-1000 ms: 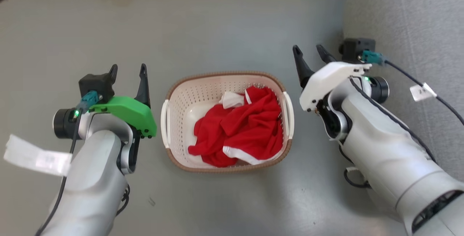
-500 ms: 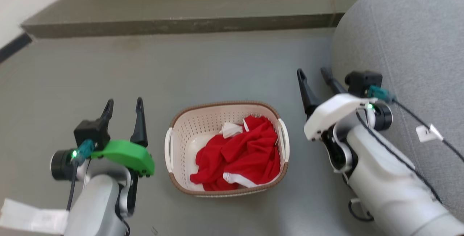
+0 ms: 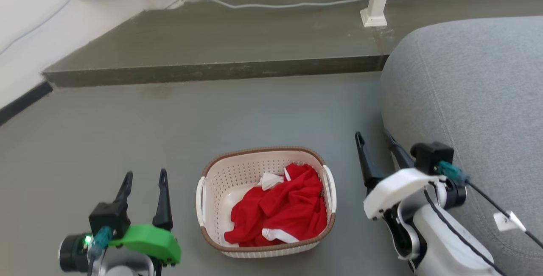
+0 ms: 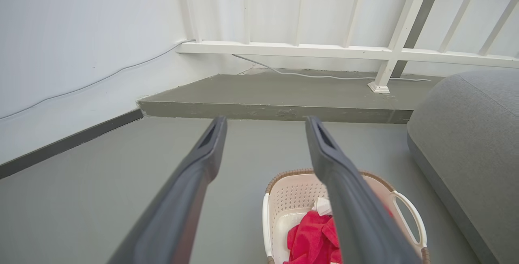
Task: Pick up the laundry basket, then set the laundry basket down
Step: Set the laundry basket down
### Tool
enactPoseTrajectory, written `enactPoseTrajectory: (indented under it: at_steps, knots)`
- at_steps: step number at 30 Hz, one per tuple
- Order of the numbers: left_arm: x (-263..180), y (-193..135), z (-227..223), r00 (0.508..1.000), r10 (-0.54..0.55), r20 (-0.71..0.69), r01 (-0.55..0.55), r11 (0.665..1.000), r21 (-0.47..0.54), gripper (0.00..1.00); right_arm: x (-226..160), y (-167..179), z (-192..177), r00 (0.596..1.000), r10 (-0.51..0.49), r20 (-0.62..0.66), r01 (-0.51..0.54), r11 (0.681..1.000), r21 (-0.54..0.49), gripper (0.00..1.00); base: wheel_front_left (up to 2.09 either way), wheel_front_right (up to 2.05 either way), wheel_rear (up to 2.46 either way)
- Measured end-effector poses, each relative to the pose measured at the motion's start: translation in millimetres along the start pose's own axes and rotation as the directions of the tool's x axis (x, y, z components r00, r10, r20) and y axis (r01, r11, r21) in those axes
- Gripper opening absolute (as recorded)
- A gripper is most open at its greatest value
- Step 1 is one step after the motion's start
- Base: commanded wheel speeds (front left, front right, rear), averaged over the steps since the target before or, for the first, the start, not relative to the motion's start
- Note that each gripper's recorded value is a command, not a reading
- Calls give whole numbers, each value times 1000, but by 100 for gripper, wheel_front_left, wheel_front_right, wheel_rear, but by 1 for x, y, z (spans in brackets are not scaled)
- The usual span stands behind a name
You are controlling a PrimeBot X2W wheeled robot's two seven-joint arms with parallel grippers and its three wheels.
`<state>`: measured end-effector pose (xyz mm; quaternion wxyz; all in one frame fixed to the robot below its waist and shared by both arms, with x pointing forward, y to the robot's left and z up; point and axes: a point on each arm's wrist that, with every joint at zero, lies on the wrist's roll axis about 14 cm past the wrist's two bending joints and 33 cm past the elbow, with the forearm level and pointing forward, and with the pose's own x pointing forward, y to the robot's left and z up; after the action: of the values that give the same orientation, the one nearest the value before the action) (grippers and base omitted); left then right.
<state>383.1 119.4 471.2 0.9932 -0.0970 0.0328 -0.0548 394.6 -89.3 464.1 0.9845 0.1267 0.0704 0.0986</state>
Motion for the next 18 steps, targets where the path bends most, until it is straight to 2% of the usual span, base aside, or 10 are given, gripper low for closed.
enactPoseTrajectory:
  at_steps: [11,18]
  knots:
    - [-23,5,14,998,32,52,-31,999,-14,100,-29,-2,2,999,-27,40,27,1000,1,100,0,0,0]
    - [-36,12,12,997,57,53,-58,998,13,100,-43,-4,-4,998,-55,39,54,998,18,100,0,0,0]
